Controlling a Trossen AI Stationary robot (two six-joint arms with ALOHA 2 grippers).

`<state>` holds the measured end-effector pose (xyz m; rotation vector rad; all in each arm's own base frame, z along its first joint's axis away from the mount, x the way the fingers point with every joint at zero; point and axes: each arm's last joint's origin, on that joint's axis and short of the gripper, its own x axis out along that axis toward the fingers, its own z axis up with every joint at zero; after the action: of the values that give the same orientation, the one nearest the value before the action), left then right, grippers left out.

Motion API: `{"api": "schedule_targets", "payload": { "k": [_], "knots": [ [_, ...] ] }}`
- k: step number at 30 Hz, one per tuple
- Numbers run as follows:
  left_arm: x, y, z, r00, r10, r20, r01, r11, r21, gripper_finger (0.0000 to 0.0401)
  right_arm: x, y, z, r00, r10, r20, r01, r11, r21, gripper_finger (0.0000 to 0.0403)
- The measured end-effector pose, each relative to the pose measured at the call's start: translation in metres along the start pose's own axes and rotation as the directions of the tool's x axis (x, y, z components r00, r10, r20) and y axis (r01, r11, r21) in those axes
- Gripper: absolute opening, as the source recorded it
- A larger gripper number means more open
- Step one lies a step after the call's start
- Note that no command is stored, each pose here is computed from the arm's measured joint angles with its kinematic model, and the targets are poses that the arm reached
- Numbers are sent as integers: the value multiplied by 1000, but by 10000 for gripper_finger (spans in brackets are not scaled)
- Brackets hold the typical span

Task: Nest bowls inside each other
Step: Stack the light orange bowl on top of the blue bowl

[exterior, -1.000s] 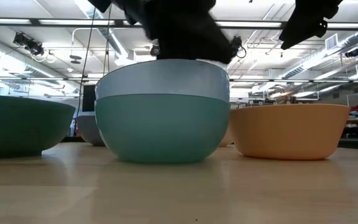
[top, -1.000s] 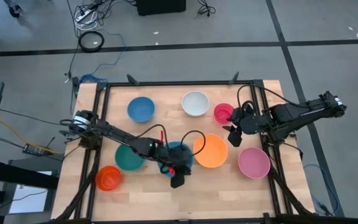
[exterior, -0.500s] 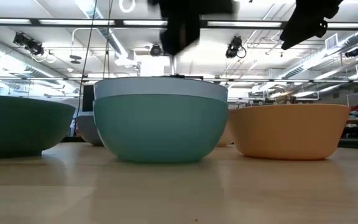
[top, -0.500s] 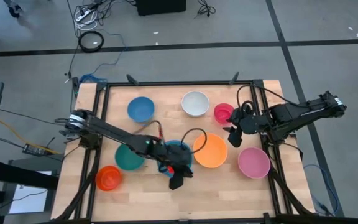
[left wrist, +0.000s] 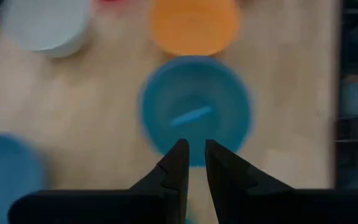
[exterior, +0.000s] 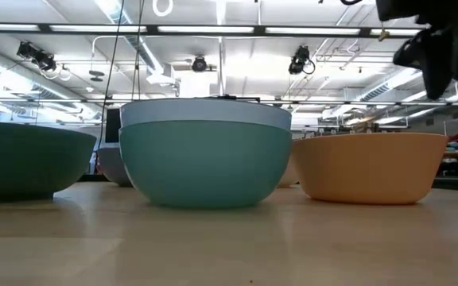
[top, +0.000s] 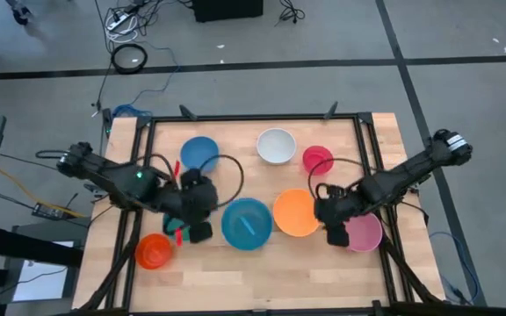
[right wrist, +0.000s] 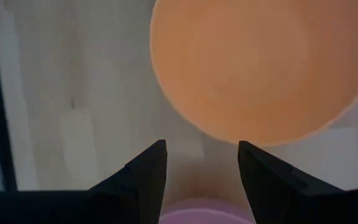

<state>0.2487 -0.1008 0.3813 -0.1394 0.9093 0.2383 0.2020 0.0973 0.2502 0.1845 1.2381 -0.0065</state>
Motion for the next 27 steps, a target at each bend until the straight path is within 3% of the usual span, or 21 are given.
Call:
{"api": "schedule_targets", "payload": {
  "k": [6, 9, 22, 27],
  "knots": [
    [-19, 20, -24, 971, 223, -82, -224, 975, -1, 62, 19, 20, -1, 998, -63, 25, 65, 990, -123, 185],
    [-23, 23, -30, 954, 283, -98, -286, 958, -26, 62, 27, 26, 1, 991, -115, 70, 126, 975, -181, 185],
    [-28, 17, -37, 954, 285, -90, -289, 957, -27, 62, 65, 36, 5, 986, -163, 14, 159, 933, -322, 184],
    [-28, 16, -37, 955, 281, -90, -284, 958, -22, 62, 82, 36, 6, 977, -214, -16, 195, 917, -347, 160]
  ]
}}
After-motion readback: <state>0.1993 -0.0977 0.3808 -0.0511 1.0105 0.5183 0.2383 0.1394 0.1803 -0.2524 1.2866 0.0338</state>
